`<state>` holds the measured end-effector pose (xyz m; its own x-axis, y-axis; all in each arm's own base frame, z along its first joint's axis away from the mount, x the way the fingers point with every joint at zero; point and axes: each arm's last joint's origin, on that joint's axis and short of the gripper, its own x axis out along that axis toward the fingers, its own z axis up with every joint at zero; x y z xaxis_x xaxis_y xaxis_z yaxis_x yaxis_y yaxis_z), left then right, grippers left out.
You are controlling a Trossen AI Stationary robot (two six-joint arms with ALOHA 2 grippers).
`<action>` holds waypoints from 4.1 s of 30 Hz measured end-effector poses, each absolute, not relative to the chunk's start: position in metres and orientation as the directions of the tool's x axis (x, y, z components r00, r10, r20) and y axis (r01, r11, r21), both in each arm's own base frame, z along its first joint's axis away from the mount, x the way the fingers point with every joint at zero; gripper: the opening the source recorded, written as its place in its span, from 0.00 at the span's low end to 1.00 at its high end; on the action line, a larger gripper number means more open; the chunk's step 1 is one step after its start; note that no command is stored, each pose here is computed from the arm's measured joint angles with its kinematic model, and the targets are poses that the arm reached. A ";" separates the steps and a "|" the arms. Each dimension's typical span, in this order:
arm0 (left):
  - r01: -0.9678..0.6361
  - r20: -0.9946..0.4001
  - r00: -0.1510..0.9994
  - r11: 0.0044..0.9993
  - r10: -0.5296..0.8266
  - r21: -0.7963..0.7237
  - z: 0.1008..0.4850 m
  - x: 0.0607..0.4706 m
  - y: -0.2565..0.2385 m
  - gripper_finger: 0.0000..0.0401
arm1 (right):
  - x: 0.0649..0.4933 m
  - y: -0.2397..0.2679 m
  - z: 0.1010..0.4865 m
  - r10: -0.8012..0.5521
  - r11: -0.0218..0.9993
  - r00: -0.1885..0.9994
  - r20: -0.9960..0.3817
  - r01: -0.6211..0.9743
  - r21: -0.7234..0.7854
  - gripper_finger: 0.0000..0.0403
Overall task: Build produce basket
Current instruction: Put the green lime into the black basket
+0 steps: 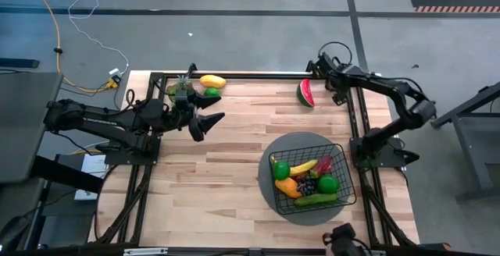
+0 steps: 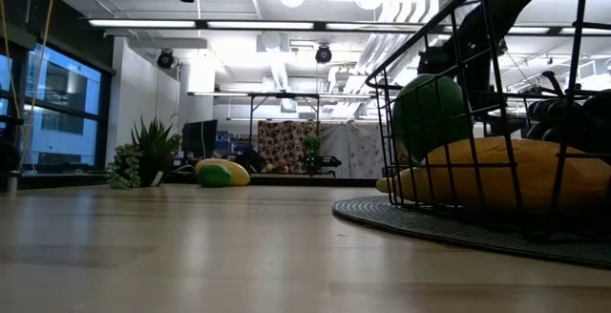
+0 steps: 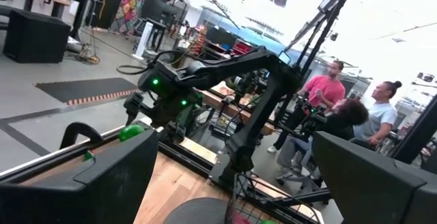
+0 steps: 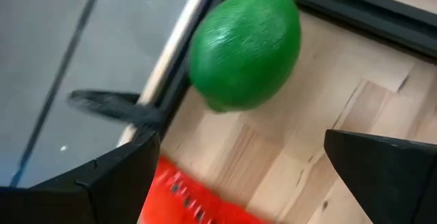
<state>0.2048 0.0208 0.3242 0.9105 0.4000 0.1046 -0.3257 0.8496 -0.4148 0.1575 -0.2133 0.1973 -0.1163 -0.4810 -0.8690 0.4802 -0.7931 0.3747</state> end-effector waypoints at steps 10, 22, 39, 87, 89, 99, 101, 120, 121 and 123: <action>-0.375 0.102 0.885 0.826 0.454 -0.420 0.324 0.204 0.023 0.94 | 0.142 -0.233 0.183 -0.445 -0.873 -0.181 -0.877 0.306 0.380 0.98; -0.406 0.101 0.867 0.811 0.487 -0.422 0.324 0.203 0.028 0.94 | 0.134 -0.255 0.161 -0.425 -0.895 -0.195 -0.884 0.236 0.379 0.98; -0.421 0.093 0.861 0.804 0.499 -0.420 0.323 0.203 0.031 0.94 | 0.133 -0.257 0.159 -0.420 -0.904 -0.228 -0.878 0.189 0.383 0.87; -0.179 0.095 0.965 0.878 0.245 -0.443 0.323 0.206 0.023 0.94 | 0.168 -0.085 0.349 -0.438 0.635 0.851 -0.289 0.520 0.571 0.75; -0.156 0.095 0.970 0.877 0.222 -0.455 0.323 0.206 0.023 0.94 | 0.169 -0.068 0.357 -0.366 0.691 0.905 -0.219 0.422 0.588 0.75; -0.092 0.106 0.981 0.872 0.162 -0.481 0.324 0.207 0.018 0.94 | 0.179 -0.005 0.367 -0.027 0.917 0.991 -0.129 0.076 0.391 0.75; -0.082 0.106 0.983 0.869 0.152 -0.488 0.324 0.207 0.015 0.94 | 0.181 0.003 0.365 0.018 0.946 0.990 -0.143 0.029 0.322 0.75; -0.214 0.097 0.958 0.899 0.269 -0.381 0.312 0.228 -0.012 0.94 | 0.193 0.014 0.358 0.010 0.993 0.983 -0.182 0.012 0.116 0.75; -0.213 0.100 0.958 0.899 0.269 -0.383 0.313 0.227 -0.012 0.94 | 0.193 0.014 0.358 0.010 0.993 0.983 -0.182 0.012 0.119 0.75; -0.209 0.109 0.957 0.899 0.270 -0.385 0.314 0.227 -0.012 0.94 | 0.193 0.014 0.358 0.010 0.992 0.983 -0.181 0.013 0.127 0.75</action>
